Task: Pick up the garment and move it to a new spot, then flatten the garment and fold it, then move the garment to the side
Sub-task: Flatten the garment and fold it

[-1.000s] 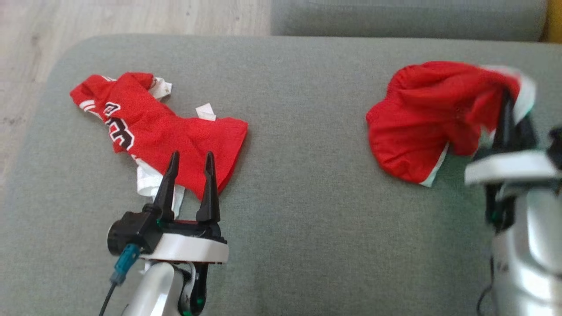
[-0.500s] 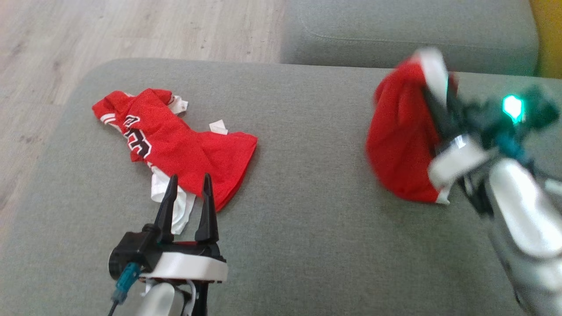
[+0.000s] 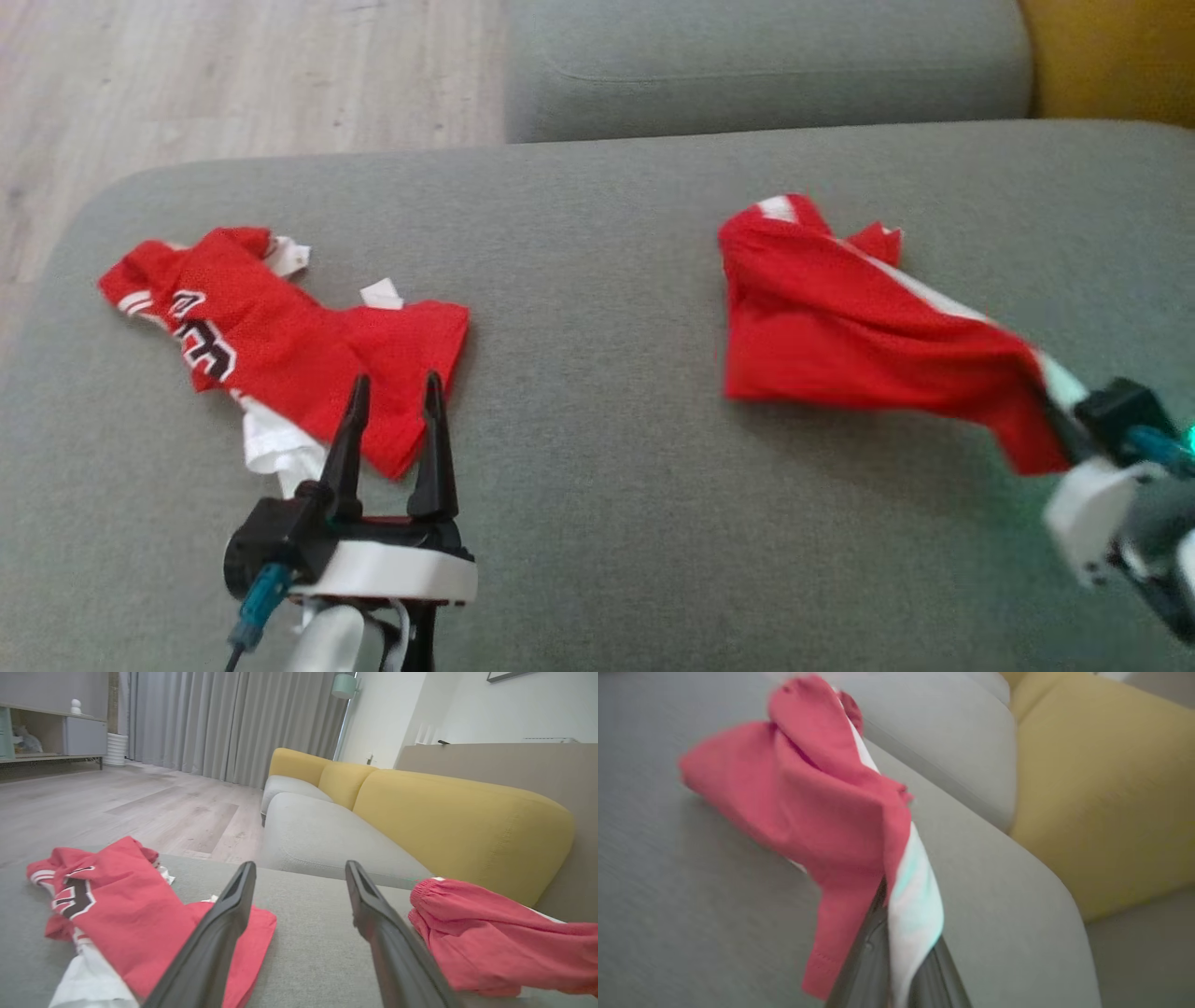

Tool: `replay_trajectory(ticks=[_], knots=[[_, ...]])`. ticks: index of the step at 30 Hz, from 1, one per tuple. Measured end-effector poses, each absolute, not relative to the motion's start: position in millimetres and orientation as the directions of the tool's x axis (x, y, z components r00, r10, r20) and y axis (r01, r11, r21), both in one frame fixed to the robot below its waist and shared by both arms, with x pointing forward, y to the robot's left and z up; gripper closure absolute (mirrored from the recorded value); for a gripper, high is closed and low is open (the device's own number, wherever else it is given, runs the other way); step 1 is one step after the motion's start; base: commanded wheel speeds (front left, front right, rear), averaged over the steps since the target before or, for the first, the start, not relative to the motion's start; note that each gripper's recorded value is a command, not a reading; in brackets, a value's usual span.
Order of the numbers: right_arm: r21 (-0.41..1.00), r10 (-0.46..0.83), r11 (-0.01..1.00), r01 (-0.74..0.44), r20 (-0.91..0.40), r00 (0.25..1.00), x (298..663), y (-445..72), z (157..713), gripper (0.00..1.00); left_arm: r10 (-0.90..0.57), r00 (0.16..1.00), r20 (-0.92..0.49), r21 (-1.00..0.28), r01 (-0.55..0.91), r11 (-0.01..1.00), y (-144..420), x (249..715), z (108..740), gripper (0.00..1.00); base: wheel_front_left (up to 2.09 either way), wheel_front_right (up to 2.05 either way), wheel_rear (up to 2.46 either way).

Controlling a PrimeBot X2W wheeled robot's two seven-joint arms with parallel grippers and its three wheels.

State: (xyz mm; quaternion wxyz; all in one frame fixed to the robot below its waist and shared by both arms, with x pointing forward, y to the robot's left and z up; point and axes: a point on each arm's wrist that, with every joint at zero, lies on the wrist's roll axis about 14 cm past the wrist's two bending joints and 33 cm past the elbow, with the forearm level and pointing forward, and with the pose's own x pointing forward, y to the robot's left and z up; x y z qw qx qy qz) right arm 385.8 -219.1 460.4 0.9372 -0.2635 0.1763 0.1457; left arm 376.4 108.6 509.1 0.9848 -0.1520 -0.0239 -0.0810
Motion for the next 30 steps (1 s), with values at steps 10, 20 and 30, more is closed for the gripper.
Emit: replay_trajectory(ticks=[10,20,30], knots=[[-0.385,-0.039,0.919,-0.083,-0.298,0.954,372.2,-260.3,470.5,0.00,-0.214,0.974,0.073,-0.300,0.226,0.927,87.7,391.2,508.5,0.00,0.00,0.00,0.00],[-0.120,-0.021,0.991,0.050,0.236,0.971,382.4,-222.6,569.9,0.00,-0.244,0.965,0.099,-0.289,0.263,0.921,77.3,401.7,517.4,0.00,0.00,0.00,0.00],[0.060,0.091,0.993,-0.104,0.189,0.978,377.6,-169.3,541.0,0.00,-0.225,0.970,0.094,-0.288,0.243,0.926,84.7,399.0,515.8,0.00,0.00,0.00,0.00]])
